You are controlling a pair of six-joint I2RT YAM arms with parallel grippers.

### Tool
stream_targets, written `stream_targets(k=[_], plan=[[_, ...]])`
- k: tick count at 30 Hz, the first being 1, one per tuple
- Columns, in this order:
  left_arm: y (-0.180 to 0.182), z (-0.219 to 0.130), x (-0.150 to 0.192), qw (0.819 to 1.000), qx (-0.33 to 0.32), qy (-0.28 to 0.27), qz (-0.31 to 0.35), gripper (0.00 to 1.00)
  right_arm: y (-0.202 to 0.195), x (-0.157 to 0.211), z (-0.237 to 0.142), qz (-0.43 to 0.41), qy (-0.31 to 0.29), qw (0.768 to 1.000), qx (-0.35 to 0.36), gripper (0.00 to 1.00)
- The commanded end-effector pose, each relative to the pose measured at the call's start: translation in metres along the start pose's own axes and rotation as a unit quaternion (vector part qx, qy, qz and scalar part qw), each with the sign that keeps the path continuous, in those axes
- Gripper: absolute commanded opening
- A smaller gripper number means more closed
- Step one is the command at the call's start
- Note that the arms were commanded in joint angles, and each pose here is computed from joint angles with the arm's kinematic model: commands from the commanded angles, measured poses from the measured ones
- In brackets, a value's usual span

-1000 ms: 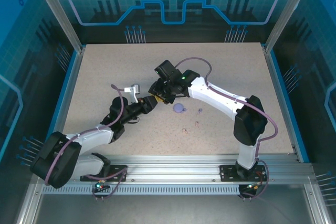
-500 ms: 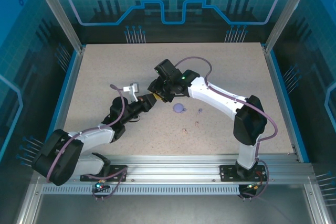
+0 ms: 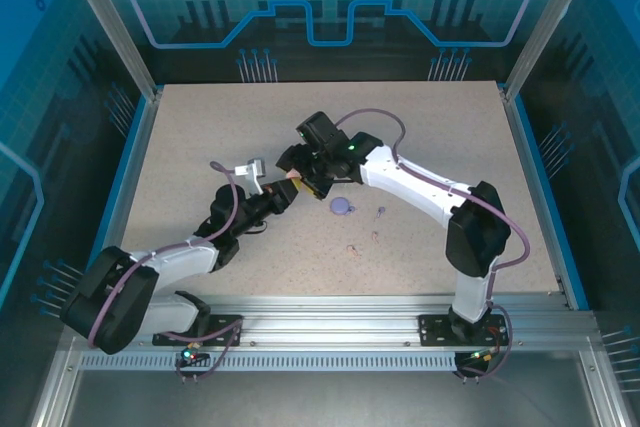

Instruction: Insert the wireless bluetooth earbuds into the charging case

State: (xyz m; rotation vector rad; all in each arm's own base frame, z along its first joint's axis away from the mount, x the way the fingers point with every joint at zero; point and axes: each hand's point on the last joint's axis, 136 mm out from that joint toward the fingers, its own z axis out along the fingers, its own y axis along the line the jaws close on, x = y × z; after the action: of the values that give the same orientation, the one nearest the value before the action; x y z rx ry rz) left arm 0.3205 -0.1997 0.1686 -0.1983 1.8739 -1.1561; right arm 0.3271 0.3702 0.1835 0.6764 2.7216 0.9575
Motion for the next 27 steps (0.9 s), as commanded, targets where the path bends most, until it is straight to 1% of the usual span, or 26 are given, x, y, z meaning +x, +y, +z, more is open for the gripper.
stream_targets(k=[1, 3, 5, 7, 8, 10, 12, 15, 18, 19, 22, 27], plan=[[-0.021, -0.003, -0.012, 1.0, 0.021, -0.004, 0.022, 0.0, 0.001, -0.029, -0.055, -0.012, -0.046, 0.999, -0.024, 0.8], [-0.028, -0.004, -0.008, 0.999, 0.031, 0.016, 0.032, 0.0, -0.014, -0.04, -0.073, -0.024, -0.069, 0.997, -0.021, 0.81], [-0.041, -0.004, -0.003, 0.997, 0.054, 0.043, 0.044, 0.0, -0.04, -0.052, -0.085, -0.039, -0.094, 0.995, -0.005, 0.82], [-0.05, -0.004, 0.004, 0.993, 0.073, 0.072, 0.054, 0.0, -0.056, -0.061, -0.095, -0.079, -0.122, 0.989, -0.012, 0.82], [-0.053, -0.004, 0.008, 0.991, 0.083, 0.087, 0.059, 0.0, -0.059, -0.064, -0.1, -0.112, -0.133, 0.984, -0.025, 0.82], [-0.061, -0.004, 0.015, 0.986, 0.101, 0.117, 0.065, 0.0, -0.062, -0.065, -0.106, -0.186, -0.148, 0.97, -0.06, 0.82], [-0.068, -0.003, 0.022, 0.98, 0.12, 0.145, 0.068, 0.0, -0.061, -0.057, -0.111, -0.262, -0.149, 0.947, -0.108, 0.82], [-0.074, -0.002, 0.027, 0.974, 0.136, 0.17, 0.065, 0.0, -0.058, -0.035, -0.12, -0.329, -0.14, 0.919, -0.165, 0.82], [-0.078, -0.003, 0.029, 0.97, 0.144, 0.183, 0.066, 0.0, -0.059, -0.021, -0.126, -0.354, -0.129, 0.906, -0.195, 0.82], [-0.079, -0.002, 0.029, 0.969, 0.145, 0.187, 0.065, 0.0, -0.065, -0.017, -0.122, -0.354, -0.121, 0.906, -0.196, 0.82], [-0.083, -0.001, 0.03, 0.967, 0.153, 0.195, 0.063, 0.0, -0.066, -0.013, -0.117, -0.354, -0.113, 0.905, -0.206, 0.81], [-0.086, 0.0, 0.028, 0.965, 0.158, 0.198, 0.06, 0.0, -0.06, -0.009, -0.106, -0.357, -0.094, 0.904, -0.215, 0.8]])
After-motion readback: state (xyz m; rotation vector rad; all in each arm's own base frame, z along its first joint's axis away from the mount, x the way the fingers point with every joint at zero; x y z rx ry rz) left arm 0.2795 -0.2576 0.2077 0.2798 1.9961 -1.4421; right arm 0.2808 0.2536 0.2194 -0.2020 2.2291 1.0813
